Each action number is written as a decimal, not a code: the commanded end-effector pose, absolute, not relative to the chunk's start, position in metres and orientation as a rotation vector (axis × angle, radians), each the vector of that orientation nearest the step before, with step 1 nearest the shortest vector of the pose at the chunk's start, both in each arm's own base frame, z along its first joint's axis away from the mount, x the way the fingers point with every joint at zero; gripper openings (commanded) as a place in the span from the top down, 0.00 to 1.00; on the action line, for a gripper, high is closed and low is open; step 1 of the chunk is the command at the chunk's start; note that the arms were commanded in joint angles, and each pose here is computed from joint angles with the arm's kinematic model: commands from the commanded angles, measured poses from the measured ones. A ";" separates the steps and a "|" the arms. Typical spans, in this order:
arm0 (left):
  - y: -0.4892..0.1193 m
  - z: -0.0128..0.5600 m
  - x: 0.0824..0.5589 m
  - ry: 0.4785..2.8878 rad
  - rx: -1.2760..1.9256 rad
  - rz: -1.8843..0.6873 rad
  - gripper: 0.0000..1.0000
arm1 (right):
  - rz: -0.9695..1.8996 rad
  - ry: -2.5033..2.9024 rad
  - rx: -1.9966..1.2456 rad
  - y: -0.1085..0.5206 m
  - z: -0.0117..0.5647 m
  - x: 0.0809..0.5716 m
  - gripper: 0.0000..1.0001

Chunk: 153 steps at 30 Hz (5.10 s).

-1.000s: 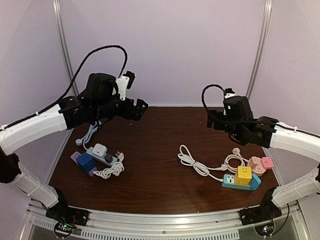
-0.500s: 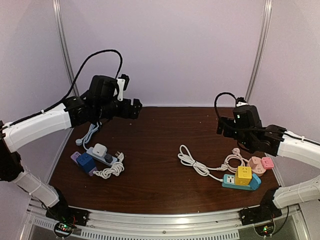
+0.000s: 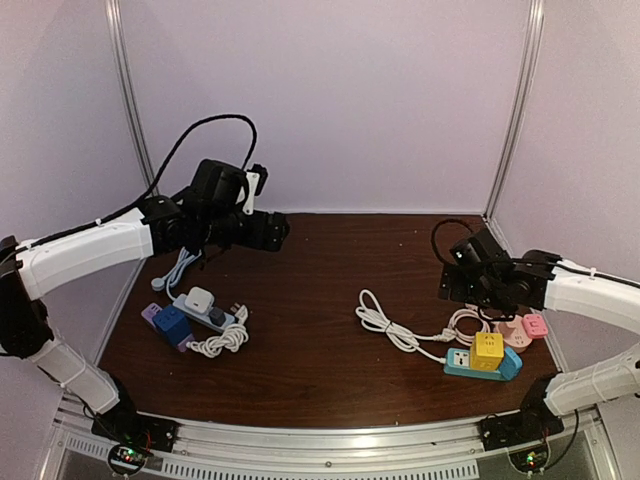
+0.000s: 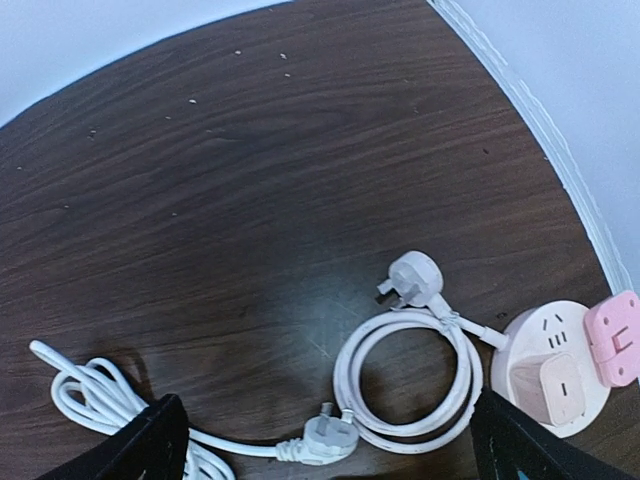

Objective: Pull the plug off the socket

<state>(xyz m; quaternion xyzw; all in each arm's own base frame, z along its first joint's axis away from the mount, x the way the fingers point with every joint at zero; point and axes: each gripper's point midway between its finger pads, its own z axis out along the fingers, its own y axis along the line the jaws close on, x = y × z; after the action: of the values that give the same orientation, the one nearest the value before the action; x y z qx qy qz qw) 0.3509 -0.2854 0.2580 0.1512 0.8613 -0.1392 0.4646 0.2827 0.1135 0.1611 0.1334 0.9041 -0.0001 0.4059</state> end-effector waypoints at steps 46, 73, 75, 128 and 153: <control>-0.320 0.226 0.348 2.218 0.445 -0.502 0.02 | 0.820 2.575 0.561 0.259 0.095 0.274 0.00; -0.399 0.160 0.265 2.350 0.853 -0.679 0.02 | 0.598 2.472 -0.262 0.229 0.146 0.203 0.04; -0.403 0.157 0.263 2.359 0.869 -0.672 0.02 | 0.573 2.486 -0.323 0.226 0.142 0.190 0.05; -0.402 0.150 0.341 2.382 0.628 -0.618 0.02 | 0.244 2.093 -0.360 0.342 0.118 0.301 0.64; -0.424 0.116 0.320 2.473 0.584 -0.726 0.02 | 0.435 2.211 -0.367 0.312 0.108 0.270 0.53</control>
<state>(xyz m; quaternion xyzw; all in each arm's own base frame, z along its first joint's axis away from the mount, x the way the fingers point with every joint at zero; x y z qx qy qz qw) 0.3236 -0.4103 0.1247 0.2166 0.9101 -0.2486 0.2511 0.2757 0.3182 0.1116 -0.1383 0.8778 0.1774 0.4229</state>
